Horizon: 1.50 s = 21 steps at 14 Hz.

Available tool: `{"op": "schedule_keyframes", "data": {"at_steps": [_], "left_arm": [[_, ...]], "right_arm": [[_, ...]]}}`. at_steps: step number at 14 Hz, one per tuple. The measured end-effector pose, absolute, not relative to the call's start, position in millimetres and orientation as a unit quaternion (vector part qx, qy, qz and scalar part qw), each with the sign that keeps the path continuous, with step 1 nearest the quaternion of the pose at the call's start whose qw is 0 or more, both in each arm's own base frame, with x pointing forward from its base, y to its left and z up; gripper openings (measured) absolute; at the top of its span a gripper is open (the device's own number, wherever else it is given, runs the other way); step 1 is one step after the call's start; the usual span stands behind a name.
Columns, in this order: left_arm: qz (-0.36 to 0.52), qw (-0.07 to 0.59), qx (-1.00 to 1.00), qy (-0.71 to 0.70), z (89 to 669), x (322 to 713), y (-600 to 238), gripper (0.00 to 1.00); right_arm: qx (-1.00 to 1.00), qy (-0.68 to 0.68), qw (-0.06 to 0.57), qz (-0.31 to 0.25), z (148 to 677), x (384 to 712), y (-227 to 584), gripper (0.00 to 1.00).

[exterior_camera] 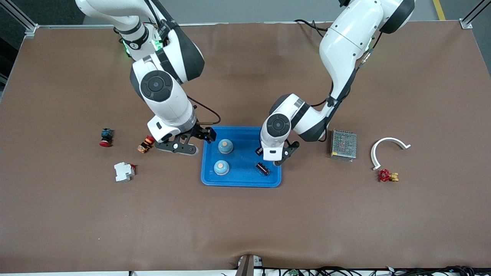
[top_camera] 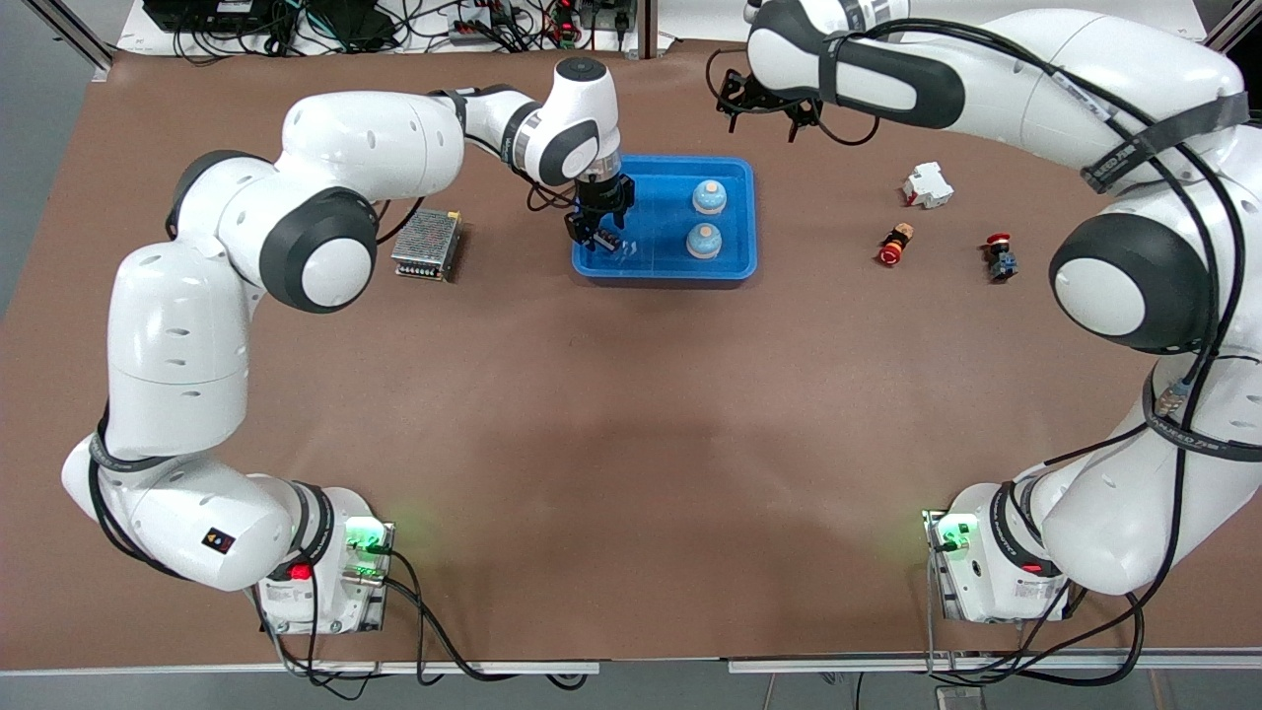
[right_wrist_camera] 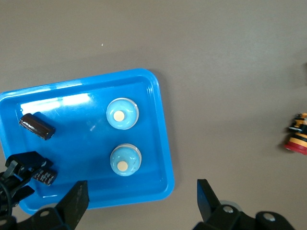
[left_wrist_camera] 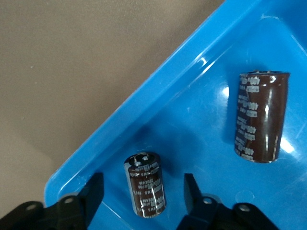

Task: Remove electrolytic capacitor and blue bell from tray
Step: 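Grasp a black capacitor with the left gripper while the right gripper lowers to a bell, then carry the capacitor toward the white clamp while the right gripper grips the bell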

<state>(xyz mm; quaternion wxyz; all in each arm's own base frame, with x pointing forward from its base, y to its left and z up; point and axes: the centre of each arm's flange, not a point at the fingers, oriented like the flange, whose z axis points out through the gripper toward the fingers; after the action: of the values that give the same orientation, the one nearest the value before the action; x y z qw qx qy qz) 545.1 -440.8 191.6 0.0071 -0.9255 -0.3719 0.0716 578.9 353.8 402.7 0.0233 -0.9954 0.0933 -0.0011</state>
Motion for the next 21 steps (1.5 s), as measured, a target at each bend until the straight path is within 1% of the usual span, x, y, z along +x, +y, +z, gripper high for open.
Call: {"op": "schedule_keyframes", "data": {"at_steps": [1, 2, 3, 4, 5, 12, 17, 19, 21], "left_arm": [[0.072, 0.007, -0.926, -0.372, 191.6, 544.9, -441.1, 0.63], [0.072, 0.007, -0.926, -0.371, 191.3, 544.3, -441.8, 0.63], [0.072, 0.008, -0.926, -0.371, 190.8, 543.8, -442.3, 0.56], [0.072, 0.008, -0.926, -0.371, 190.1, 543.4, -442.5, 0.46], [0.073, 0.008, -0.926, -0.371, 189.6, 543.3, -442.6, 0.33], [0.069, 0.003, -0.926, -0.371, 195.1, 546.9, -444.0, 0.33], [0.042, -0.005, -0.929, -0.367, 234.8, 562.3, -438.5, 0.33], [0.043, 0.01, -0.926, -0.375, 255.7, 569.4, -422.3, 0.33], [0.05, 0.028, -0.922, -0.383, 276.5, 585.7, -387.5, 0.33]], "right_arm": [[-0.996, 0.091, 0.024, -0.002, 395.8, 579.2, 357.8, 1.0], [-0.996, 0.089, 0.023, -0.003, 388.6, 579.3, 361.4, 1.0], [-0.996, 0.087, 0.023, -0.003, 381.6, 579.7, 364.5, 1.0], [-0.996, 0.086, 0.023, -0.004, 374.0, 580.1, 367.4, 1.0], [-0.996, 0.084, 0.023, -0.004, 366.8, 580.0, 370.8, 1.0], [-0.997, 0.071, 0.015, 0.002, 316.6, 574.5, 389.3, 1.0], [-0.998, 0.055, 0.007, 0.008, 280.0, 563.0, 408.3, 1.0], [-0.998, 0.054, 0.006, 0.009, 269.9, 562.6, 409.4, 1.0], [-0.999, 0.048, 0.005, 0.009, 261.7, 562.5, 410.2, 1.0]]}}
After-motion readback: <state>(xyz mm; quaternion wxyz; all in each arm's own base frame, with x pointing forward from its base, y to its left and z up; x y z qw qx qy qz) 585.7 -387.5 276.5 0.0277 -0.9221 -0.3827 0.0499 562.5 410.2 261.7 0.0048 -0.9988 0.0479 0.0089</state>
